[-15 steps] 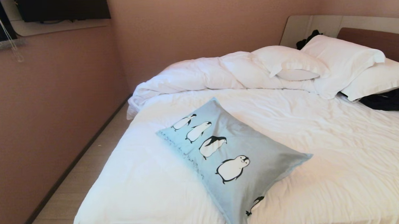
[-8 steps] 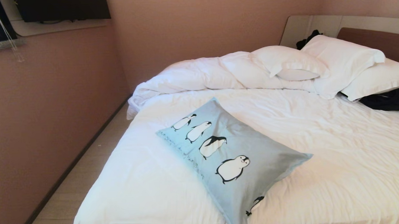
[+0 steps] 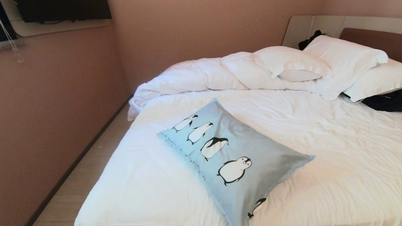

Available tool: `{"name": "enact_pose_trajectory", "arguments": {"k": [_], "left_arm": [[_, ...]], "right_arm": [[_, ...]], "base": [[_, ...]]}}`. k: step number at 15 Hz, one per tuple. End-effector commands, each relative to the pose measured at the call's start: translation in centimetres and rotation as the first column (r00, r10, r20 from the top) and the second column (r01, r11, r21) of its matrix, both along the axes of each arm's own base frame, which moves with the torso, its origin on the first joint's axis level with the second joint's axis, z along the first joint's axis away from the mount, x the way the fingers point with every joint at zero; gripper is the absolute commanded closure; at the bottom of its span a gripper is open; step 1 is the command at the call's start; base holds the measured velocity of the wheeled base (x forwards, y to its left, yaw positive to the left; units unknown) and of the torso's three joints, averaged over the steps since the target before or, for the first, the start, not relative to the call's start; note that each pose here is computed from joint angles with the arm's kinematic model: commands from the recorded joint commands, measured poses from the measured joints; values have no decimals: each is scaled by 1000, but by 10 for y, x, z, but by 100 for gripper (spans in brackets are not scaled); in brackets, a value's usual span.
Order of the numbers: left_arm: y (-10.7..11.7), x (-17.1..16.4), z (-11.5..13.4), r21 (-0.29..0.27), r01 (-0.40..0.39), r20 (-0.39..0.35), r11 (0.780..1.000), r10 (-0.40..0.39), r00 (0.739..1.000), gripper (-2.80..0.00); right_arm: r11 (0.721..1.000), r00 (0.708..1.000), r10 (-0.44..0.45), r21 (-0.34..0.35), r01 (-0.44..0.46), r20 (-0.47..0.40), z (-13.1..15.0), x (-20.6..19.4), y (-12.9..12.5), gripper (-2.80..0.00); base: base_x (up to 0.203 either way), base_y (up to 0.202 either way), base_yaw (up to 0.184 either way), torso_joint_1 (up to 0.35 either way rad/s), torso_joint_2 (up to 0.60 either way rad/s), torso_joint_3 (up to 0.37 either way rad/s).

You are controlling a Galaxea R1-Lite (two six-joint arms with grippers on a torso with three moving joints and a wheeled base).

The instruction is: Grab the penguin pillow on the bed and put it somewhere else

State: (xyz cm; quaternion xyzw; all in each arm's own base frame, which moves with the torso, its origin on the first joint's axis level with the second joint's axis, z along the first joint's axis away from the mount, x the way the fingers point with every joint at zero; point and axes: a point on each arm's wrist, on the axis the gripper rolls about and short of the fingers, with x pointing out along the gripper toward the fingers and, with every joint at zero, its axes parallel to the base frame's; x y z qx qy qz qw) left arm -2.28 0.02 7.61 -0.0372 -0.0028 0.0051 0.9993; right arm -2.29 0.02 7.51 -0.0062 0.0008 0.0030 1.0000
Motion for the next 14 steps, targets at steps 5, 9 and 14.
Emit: {"name": "enact_pose_trajectory", "arguments": {"k": [5,9,14], "left_arm": [[0,0,-1,-1,0,-2,1000,0,1000,0],[0,0,-1,-1,0,-2,1000,0,1000,0],[0,0,-1,-1,0,-2,1000,0,1000,0]], "right_arm": [[1000,1000,0,-1,0,0,0,0,0,0],[1000,1000,2,-1,-2,0,0,0,0,0],[1000,1000,-1,0,1,-1,0,0,0,0]], "base": [[0,0,0,0,0,0],[0,0,0,0,0,0],[0,0,0,0,0,0]]}}
